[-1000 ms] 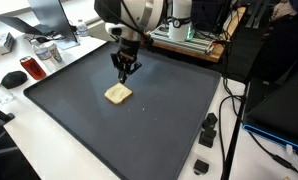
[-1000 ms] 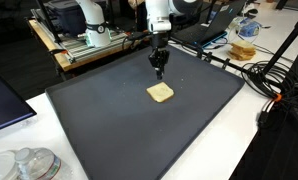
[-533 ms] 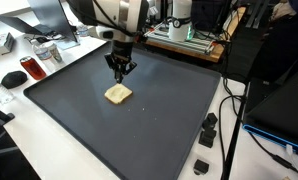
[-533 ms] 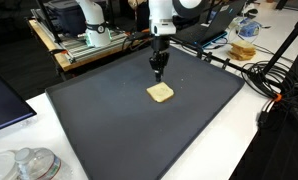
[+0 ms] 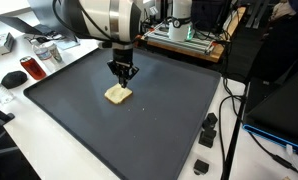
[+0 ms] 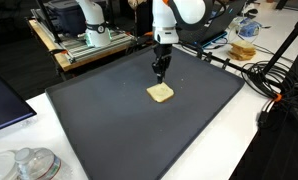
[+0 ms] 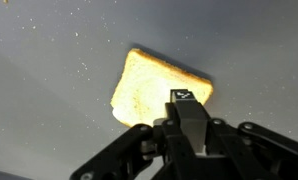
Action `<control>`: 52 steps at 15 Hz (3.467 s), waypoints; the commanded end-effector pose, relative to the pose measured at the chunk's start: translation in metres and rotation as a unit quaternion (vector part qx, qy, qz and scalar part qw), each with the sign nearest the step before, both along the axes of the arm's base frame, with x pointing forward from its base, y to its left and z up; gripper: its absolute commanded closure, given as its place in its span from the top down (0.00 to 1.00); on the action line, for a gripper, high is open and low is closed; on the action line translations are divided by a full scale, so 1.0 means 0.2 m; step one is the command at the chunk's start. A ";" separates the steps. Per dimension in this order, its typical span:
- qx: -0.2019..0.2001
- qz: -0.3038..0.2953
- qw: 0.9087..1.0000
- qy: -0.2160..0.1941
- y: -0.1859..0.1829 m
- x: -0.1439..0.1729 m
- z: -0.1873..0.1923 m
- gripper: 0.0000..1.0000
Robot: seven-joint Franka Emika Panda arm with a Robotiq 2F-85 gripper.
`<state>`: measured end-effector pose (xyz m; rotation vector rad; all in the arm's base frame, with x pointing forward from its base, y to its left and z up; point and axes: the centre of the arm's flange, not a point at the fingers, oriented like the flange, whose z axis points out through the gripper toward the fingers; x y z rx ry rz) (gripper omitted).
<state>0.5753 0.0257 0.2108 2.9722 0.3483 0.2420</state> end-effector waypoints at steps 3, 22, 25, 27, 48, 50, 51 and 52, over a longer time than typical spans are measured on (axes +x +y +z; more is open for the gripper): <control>0.014 0.001 1.000 0.026 -0.08 0.15 0.00 0.05; 0.032 -0.011 0.998 0.046 -0.16 0.21 -0.09 0.05; 0.030 -0.008 0.998 0.054 -0.17 0.20 -0.07 0.05; 0.030 -0.007 0.998 0.055 -0.17 0.19 -0.06 0.05; 0.019 0.023 0.998 0.063 -0.18 0.13 0.00 0.05; 0.018 0.025 0.998 0.063 -0.17 0.12 0.00 0.05; 0.018 0.026 0.997 0.063 -0.17 0.12 0.01 0.05; 0.019 0.027 0.998 0.062 -0.17 0.12 0.01 0.05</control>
